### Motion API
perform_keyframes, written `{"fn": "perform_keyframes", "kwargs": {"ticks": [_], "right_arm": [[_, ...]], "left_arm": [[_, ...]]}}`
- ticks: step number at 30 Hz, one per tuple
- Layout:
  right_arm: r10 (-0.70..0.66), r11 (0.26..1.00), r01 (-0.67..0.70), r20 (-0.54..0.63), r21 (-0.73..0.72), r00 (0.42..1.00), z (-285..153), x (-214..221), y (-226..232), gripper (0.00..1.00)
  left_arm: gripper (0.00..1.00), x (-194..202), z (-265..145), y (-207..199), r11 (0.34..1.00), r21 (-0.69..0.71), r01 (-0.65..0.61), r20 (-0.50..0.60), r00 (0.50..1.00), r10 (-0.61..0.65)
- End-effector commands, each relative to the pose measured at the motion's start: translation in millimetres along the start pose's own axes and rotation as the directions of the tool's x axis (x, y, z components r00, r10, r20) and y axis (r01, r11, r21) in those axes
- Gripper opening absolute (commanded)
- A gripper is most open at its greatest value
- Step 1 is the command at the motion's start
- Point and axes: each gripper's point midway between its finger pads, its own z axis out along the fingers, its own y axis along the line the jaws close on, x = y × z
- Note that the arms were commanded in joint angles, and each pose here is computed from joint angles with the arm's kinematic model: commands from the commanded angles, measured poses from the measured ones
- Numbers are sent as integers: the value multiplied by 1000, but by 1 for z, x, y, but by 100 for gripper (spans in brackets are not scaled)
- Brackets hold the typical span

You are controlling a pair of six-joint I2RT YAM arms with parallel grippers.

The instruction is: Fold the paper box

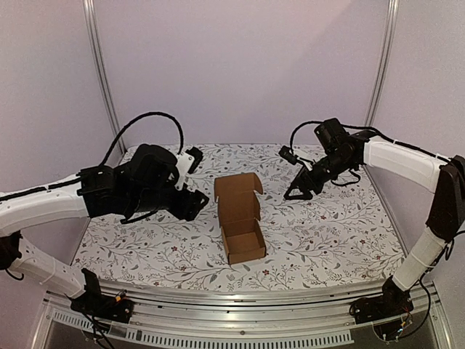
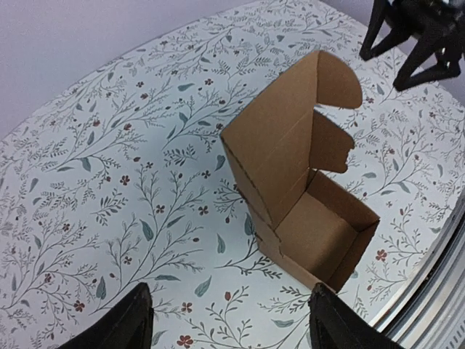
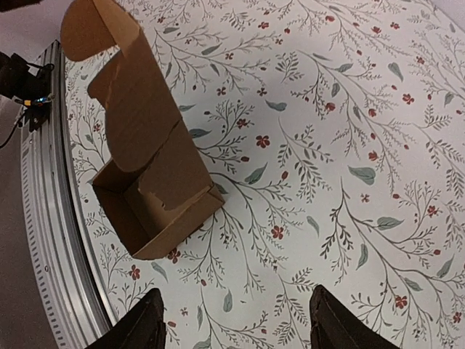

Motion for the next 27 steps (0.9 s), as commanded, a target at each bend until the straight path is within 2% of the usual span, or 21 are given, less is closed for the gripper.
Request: {"fn": "perform_keyframes", "kwargs": {"ticks": [1,5,7,10,13,16,20,24,27], "right_arm": [[-83,995,80,-61,-54,995,9,32,26,67],[-264,964,265,-110,0,958,4,44,51,67],[-336,940,341,-127,20,933,2,48,63,67],[-365,927,373,-135,36,921,1,50,69,66],[-372,921,384,-140,66,918,2,48,63,66],[-359,931,364,-105,32,927,6,41,69,65],[-315,949,314,-73,-16,946,17,28,69,62],[-241,969,242,23,-56,970,14,8,54,63],[-154,984,159,71,-77,986,12,-7,33,63]], "left_arm": [[76,-60,-6,-13,982,37,-185,94,979,181],[77,-87,23,-5,976,0,-216,20,976,216],[75,-99,27,3,983,-54,-175,-19,984,174],[73,-78,26,7,990,-67,-121,-77,990,116],[73,-51,11,20,994,-91,-65,-56,997,60],[73,-28,-19,29,999,-48,8,4,1000,-8],[72,8,-33,36,998,-10,65,31,997,-65],[72,29,-17,38,994,33,103,63,992,-105],[71,26,6,36,993,62,102,85,991,-107]]}}
